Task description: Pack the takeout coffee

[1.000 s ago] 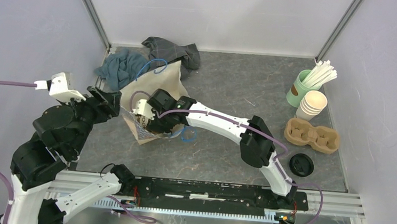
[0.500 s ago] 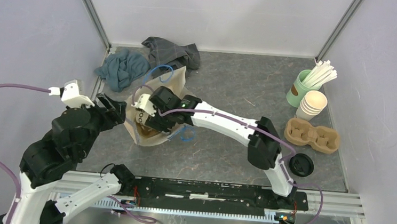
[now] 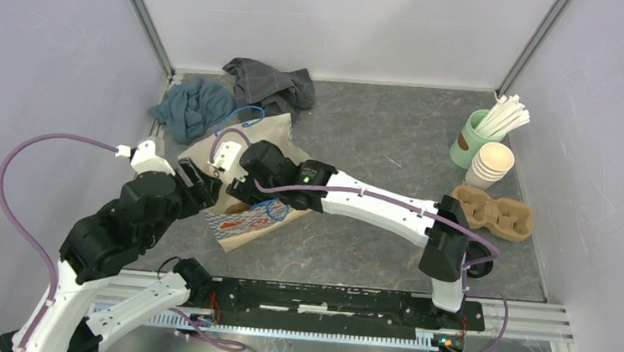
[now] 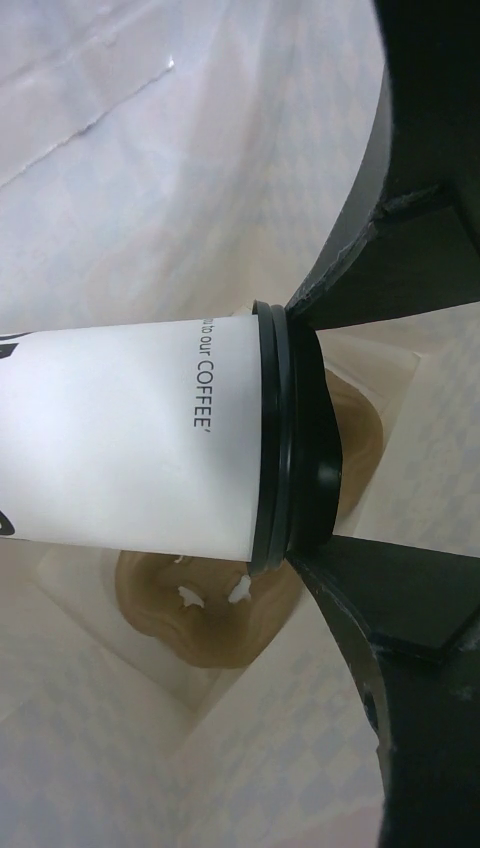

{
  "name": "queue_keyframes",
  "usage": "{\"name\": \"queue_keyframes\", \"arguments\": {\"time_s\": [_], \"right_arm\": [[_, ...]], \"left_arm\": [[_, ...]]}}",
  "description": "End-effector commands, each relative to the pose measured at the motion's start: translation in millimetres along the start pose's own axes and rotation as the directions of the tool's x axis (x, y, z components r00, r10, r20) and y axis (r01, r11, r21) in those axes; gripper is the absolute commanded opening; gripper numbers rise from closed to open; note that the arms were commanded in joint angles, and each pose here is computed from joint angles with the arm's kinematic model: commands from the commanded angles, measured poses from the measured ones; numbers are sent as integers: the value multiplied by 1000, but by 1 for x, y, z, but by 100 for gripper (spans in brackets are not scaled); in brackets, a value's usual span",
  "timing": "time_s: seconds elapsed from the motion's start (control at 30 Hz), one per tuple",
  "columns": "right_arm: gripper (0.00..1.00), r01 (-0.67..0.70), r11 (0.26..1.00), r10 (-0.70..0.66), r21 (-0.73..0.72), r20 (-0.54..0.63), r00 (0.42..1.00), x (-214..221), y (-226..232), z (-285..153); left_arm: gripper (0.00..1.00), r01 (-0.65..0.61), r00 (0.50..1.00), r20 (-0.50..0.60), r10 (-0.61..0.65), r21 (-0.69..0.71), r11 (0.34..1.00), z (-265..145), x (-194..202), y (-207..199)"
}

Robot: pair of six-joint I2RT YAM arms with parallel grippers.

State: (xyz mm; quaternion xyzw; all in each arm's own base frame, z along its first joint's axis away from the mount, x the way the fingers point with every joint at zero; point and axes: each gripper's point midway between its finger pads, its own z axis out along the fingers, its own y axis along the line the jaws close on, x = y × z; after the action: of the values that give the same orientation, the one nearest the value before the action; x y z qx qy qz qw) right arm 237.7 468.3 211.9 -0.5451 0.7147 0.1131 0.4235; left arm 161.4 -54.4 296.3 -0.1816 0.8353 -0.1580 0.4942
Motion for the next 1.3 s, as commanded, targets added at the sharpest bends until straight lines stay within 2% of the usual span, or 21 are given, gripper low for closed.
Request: {"name": "queue_keyframes", "arguments": {"time_s": [0.0, 0.07, 0.17, 0.43, 0.67, 0.83, 0.93, 1.03, 1.13, 1.27], "right_arm": [[68, -51, 994, 44, 97, 69, 997, -13, -18, -21], [68, -46, 997, 40, 67, 94, 995, -13, -15, -28], [68, -47, 998, 42, 35, 134, 990, -22, -14, -49], [68, -90, 996, 83, 10, 305, 949, -52, -26, -111], [67, -145, 988, 116, 48, 386, 915, -78, -48, -152], [67, -240, 963, 163, 127, 436, 885, -78, -75, -197], [67, -262, 953, 169, 153, 449, 877, -70, -85, -222], [66, -288, 942, 182, 173, 456, 871, -59, -91, -241], [66, -293, 942, 190, 165, 458, 868, -51, -90, -249], [66, -300, 943, 205, 142, 465, 862, -51, -87, -250]], "left_arm": [[75, 77, 997, -7, -78, -17, 997, -1, 4, 3], [75, 85, 996, 12, -85, -7, 996, -3, -1, 2], [77, 70, 996, 43, -75, 91, 993, -12, -17, -16], [78, 101, 979, 138, -147, 298, 949, -33, -52, -53], [78, 91, 986, 91, -139, 406, 909, -36, -62, -94], [78, 78, 991, 54, -123, 515, 854, -45, -76, -137], [82, 87, 991, 37, -131, 564, 821, -47, -87, -162], [86, 194, 975, -12, -224, 545, 816, -40, -98, -177], [94, 294, 951, -84, -298, 547, 784, -33, -103, -199], [96, 353, 931, -145, -335, 593, 724, -24, -103, -226]]}}
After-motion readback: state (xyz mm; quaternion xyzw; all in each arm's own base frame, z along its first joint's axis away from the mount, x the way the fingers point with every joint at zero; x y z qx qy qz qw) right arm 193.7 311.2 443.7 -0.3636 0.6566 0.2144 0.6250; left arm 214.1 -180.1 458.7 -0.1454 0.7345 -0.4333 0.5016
